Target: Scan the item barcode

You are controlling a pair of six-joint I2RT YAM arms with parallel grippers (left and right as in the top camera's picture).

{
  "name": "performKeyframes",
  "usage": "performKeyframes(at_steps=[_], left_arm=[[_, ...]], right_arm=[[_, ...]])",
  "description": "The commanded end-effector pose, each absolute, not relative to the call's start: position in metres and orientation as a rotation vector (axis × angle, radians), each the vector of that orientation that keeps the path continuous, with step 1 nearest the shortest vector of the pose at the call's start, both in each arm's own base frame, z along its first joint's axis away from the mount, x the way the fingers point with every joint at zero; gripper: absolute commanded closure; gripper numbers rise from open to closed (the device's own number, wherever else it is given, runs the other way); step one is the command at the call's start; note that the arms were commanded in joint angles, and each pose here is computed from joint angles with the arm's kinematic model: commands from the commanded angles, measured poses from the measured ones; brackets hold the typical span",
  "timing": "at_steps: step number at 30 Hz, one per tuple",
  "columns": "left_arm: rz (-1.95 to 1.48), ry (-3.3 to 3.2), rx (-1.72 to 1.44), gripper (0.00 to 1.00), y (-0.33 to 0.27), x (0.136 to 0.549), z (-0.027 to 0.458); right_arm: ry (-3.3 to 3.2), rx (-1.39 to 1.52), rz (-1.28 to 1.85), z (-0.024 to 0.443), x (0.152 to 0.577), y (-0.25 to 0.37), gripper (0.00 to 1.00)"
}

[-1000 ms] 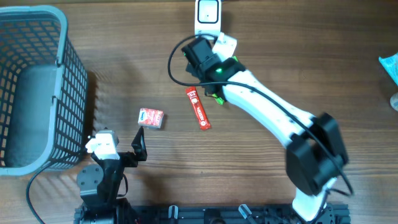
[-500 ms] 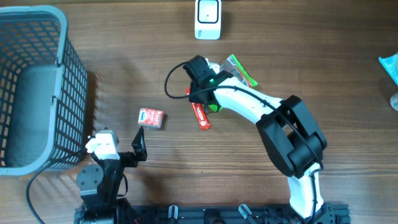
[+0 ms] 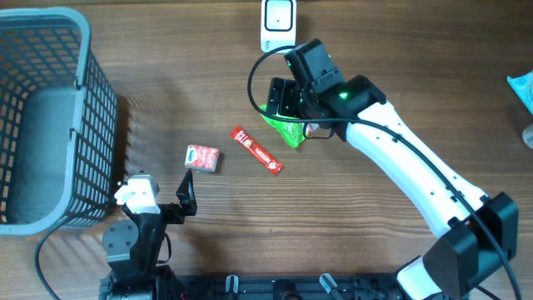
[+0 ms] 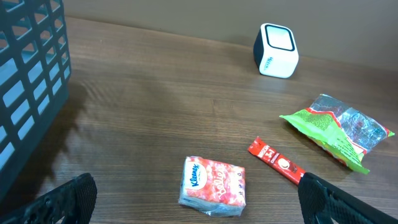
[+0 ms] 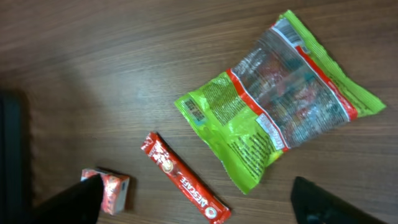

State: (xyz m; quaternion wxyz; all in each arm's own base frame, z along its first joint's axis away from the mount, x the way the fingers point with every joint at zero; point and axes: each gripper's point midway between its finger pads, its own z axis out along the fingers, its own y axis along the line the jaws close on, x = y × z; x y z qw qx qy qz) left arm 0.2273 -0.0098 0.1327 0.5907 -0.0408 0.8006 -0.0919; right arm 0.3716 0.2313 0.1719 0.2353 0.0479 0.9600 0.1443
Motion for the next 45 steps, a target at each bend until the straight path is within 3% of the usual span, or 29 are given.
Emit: performKeyframes(at_steps=[1, 3, 5, 7, 10, 11, 14, 16, 17, 20, 21, 22, 23, 24, 25, 27, 31, 33, 34, 35, 36, 38, 40, 42, 45], left_arm=[[-0.223, 1.857, -0.104, 0.0, -0.01, 0.227, 0.133], [-0.223, 1.857, -0.104, 0.0, -0.01, 0.227, 0.133], [-0.223, 1.857, -0.104, 0.0, -0.01, 0.227, 0.133], [-0.223, 1.857, -0.104, 0.0, -0.01, 0.227, 0.133], [-0.223, 1.857, -0.104, 0.0, -0.01, 0.227, 0.133], [-0.223, 1.857, -0.104, 0.0, -0.01, 0.227, 0.133], [-0.223, 1.857, -0.104, 0.0, -0.01, 0.227, 0.133], [-0.223, 1.857, -0.104, 0.0, -0.01, 0.227, 0.133], [-0.223, 1.857, -0.104, 0.0, -0.01, 0.227, 0.133], [-0.223, 1.857, -0.104, 0.0, -0.01, 0.227, 0.133], [-0.223, 1.857, -0.104, 0.0, -0.01, 0.227, 0.133], [-0.223, 1.857, -0.104, 0.0, -0.01, 0.227, 0.133], [-0.223, 1.857, -0.104, 0.0, -0.01, 0.227, 0.133], [-0.223, 1.857, -0.104, 0.0, -0.01, 0.227, 0.133], [-0.223, 1.857, -0.104, 0.0, -0.01, 0.227, 0.133], [-0.223, 1.857, -0.104, 0.0, -0.01, 0.227, 0.133], [-0.223, 1.857, -0.104, 0.0, -0.01, 0.227, 0.133], [-0.223, 1.857, -0.104, 0.0, -0.01, 0.227, 0.133], [-0.223, 1.857, -0.104, 0.0, -0.01, 0.227, 0.133], [-0.223, 1.857, -0.104, 0.0, -0.01, 0.227, 0.133], [-0.223, 1.857, -0.104, 0.0, -0.01, 0.227, 0.133], [-0.223, 1.857, -0.104, 0.0, -0.01, 0.227, 0.133], [-0.223, 1.857, -0.104, 0.0, -0.01, 0.227, 0.133], [-0.223, 1.857, -0.104, 0.0, -0.01, 0.227, 0.133], [-0.223, 1.857, -0.104, 0.0, -0.01, 0.227, 0.133]], right_arm=[[2.703, 0.363, 0.295, 0.129, 0.37, 0.22, 0.0], [2.721, 0.634, 0.281, 0.092, 0.372, 0.217, 0.0], [2.755, 0.598, 0.288, 0.062, 0.379, 0.228, 0.05], [2.845, 0.595, 0.324, 0.026, 0.374, 0.242, 0.2], [3.002, 0.662, 0.341, -0.024, 0.352, 0.253, 0.51], [3.055, 0.659, 0.389, -0.029, 0.342, 0.261, 0.61], [3.155, 0.637, 0.424, -0.025, 0.317, 0.271, 0.82], [3.236, 0.534, 0.298, -0.013, 0.295, 0.253, 0.95], [3.225, 0.493, 0.09, 0.01, 0.285, 0.222, 0.96], [3.103, 0.271, 0.227, 0.067, 0.297, 0.226, 0.92], [3.07, 0.243, 0.263, 0.078, 0.3, 0.228, 0.86], [2.99, 0.215, 0.324, 0.103, 0.306, 0.23, 0.69], [2.917, 0.211, 0.352, 0.122, 0.313, 0.229, 0.34], [2.859, 0.211, 0.379, 0.136, 0.319, 0.229, 0.21], [2.794, 0.21, 0.424, 0.152, 0.325, 0.232, 0.17], [2.752, 0.227, 0.451, 0.158, 0.332, 0.235, 0.16], [2.782, 0.521, 0.163, 0.125, 0.328, 0.198, 0.16], [2.763, 0.651, 0.04, 0.111, 0.329, 0.182, 0.54], [2.776, 0.657, 0.023, 0.105, 0.328, 0.182, 0.67], [2.801, 0.657, 0.024, 0.099, 0.327, 0.184, 0.68], [2.841, 0.644, 0.048, 0.092, 0.324, 0.19, 0.64], [2.972, 0.421, 0.173, 0.078, 0.317, 0.214, 0.28], [3.046, 0.286, 0.278, 0.06, 0.314, 0.233, 0.28], [2.999, 0.236, 0.325, 0.053, 0.33, 0.244, 0.34], [2.884, 0.227, 0.43, 0.05, 0.362, 0.261, 0.36]])
